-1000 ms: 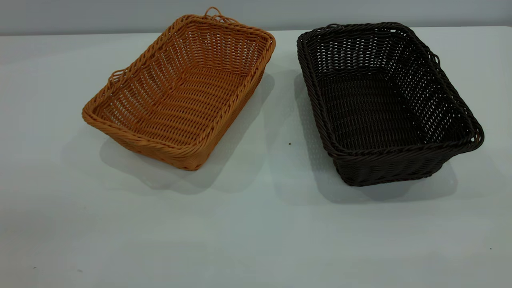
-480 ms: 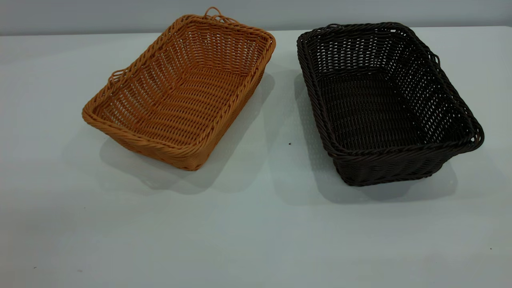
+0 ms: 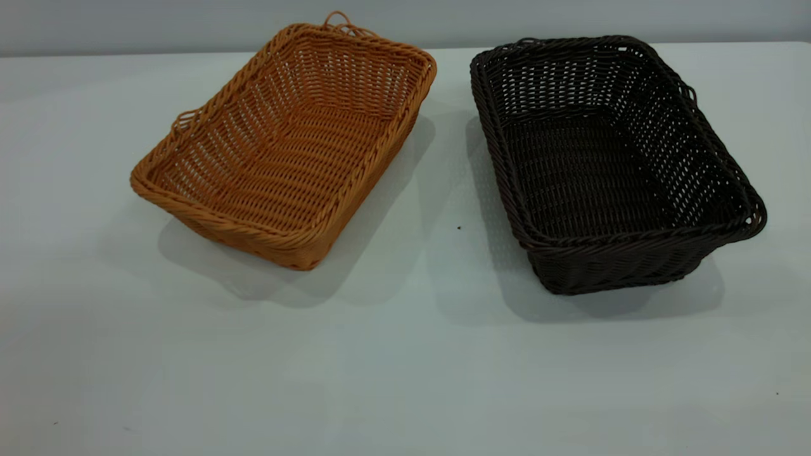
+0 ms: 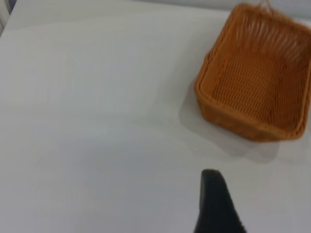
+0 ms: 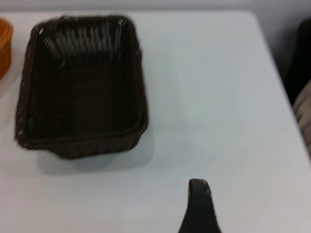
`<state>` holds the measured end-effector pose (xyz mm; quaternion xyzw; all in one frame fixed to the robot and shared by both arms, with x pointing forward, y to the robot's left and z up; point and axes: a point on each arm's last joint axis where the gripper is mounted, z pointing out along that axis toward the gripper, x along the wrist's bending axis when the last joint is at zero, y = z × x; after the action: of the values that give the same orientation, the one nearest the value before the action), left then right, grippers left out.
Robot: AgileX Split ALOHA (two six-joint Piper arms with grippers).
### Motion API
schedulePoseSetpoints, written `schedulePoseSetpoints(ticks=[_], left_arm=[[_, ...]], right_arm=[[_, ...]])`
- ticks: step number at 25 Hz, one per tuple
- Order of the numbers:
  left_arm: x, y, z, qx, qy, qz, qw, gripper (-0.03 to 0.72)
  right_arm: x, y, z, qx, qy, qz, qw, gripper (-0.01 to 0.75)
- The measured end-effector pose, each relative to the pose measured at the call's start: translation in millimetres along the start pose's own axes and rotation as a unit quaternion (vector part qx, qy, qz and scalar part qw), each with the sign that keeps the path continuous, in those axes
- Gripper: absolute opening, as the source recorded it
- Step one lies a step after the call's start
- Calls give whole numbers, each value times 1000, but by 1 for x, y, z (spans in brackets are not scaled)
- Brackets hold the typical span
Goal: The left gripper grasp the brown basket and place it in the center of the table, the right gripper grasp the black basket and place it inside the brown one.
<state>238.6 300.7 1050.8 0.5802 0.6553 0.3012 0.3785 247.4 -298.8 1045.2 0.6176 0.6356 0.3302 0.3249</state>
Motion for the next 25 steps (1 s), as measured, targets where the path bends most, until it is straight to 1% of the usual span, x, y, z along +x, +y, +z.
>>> schedulePoseSetpoints(ticks=[3, 6, 8, 10, 13, 15, 18, 21, 22, 25], left_arm=[[-3, 20, 22, 27, 4, 0, 1000, 403], [-8, 37, 54, 73, 1, 18, 997, 403], [-12, 45, 75, 97, -16, 36, 995, 403], [-18, 49, 96, 125, -45, 57, 990, 410], [-27, 55, 124, 135, -90, 71, 984, 451], [-32, 58, 138, 136, -117, 76, 981, 490], [-40, 64, 156, 138, -159, 87, 974, 546], [-45, 69, 172, 131, -182, 98, 970, 567], [-46, 71, 177, 130, -185, 99, 969, 569], [-48, 77, 193, 126, -193, 96, 968, 572]], right_arm=[[3, 15, 19, 47, 19, 4, 999, 467], [6, 29, 46, 105, 34, -9, 994, 468], [9, 35, 66, 141, 54, -13, 988, 482], [13, 39, 85, 179, 75, -7, 981, 509], [20, 43, 110, 213, 107, 14, 971, 559], [26, 44, 123, 233, 136, 38, 962, 580], [36, 44, 142, 266, 186, 77, 943, 584], [47, 43, 162, 292, 229, 121, 921, 584], [51, 43, 168, 293, 242, 131, 915, 582], [71, 38, 189, 315, 285, 142, 894, 576]])
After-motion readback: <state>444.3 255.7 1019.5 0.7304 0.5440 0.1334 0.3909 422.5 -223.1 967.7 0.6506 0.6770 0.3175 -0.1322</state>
